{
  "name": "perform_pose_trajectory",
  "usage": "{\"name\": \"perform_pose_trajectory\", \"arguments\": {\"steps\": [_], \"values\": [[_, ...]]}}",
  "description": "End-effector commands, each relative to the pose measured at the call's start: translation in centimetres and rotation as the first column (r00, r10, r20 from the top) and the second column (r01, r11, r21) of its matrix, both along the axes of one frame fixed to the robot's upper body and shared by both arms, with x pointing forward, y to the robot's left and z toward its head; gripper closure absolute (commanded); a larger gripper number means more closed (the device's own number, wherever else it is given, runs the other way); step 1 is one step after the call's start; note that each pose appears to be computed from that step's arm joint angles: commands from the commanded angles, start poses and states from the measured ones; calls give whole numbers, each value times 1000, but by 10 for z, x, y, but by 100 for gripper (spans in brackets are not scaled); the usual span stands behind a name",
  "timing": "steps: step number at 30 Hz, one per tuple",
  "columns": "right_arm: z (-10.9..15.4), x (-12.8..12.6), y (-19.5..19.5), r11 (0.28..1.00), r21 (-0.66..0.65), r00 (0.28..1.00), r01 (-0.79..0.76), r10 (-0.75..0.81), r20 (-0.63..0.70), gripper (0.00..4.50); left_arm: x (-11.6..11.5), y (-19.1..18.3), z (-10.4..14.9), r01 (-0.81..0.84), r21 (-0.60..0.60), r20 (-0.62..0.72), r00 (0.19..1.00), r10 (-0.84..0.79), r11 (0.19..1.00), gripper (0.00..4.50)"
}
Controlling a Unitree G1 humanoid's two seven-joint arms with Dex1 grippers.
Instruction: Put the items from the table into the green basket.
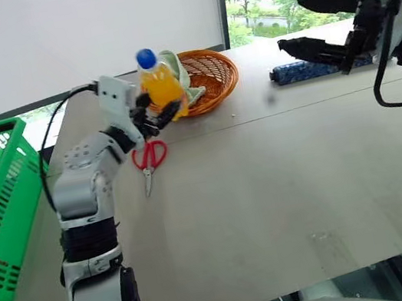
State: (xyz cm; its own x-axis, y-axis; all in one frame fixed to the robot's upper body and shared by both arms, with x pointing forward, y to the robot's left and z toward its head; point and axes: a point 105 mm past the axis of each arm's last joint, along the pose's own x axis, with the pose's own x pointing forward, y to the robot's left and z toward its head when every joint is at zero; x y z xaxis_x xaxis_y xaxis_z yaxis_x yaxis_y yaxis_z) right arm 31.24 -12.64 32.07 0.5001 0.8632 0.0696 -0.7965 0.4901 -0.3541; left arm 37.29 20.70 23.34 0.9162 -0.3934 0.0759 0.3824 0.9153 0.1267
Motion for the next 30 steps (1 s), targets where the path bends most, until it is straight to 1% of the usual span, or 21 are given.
{"name": "perform_pose_trajectory", "arguments": {"steps": [1,4,6,8,10,13,16,19,23,28,29,30], "values": [[17,-18,16,994,-5,991,-110,110,75,0,-16,73,64,-340,-51,215,914,343,939,158],[21,-28,28,982,3,978,-187,186,95,0,-28,130,77,-544,-61,250,804,540,837,158],[24,-31,39,974,22,969,-226,223,104,0,-37,178,78,-675,-9,231,716,659,738,158],[26,-31,46,969,34,965,-244,238,111,0,-40,198,79,-715,55,230,689,687,697,158],[27,-31,52,965,47,961,-257,250,115,0,-40,207,81,-724,110,235,685,690,681,158],[28,-34,59,957,60,954,-283,274,121,0,-44,226,84,-755,154,236,655,718,638,158],[30,-38,65,946,78,944,-316,305,127,0,-51,246,83,-794,173,224,607,762,582,158],[31,-41,68,941,80,940,-327,315,133,0,-53,255,81,-809,183,216,587,780,558,158],[34,-44,70,936,86,935,-341,327,137,0,-61,274,73,-842,207,196,534,823,497,158],[33,-46,71,937,79,935,-341,329,132,0,-64,285,63,-848,233,168,516,840,475,158],[32,-46,71,937,79,936,-339,328,129,0,-64,286,59,-842,234,148,525,838,487,158],[31,-46,71,938,80,937,-338,327,127,0,-65,288,56,-842,229,134,525,841,489,108]]}}
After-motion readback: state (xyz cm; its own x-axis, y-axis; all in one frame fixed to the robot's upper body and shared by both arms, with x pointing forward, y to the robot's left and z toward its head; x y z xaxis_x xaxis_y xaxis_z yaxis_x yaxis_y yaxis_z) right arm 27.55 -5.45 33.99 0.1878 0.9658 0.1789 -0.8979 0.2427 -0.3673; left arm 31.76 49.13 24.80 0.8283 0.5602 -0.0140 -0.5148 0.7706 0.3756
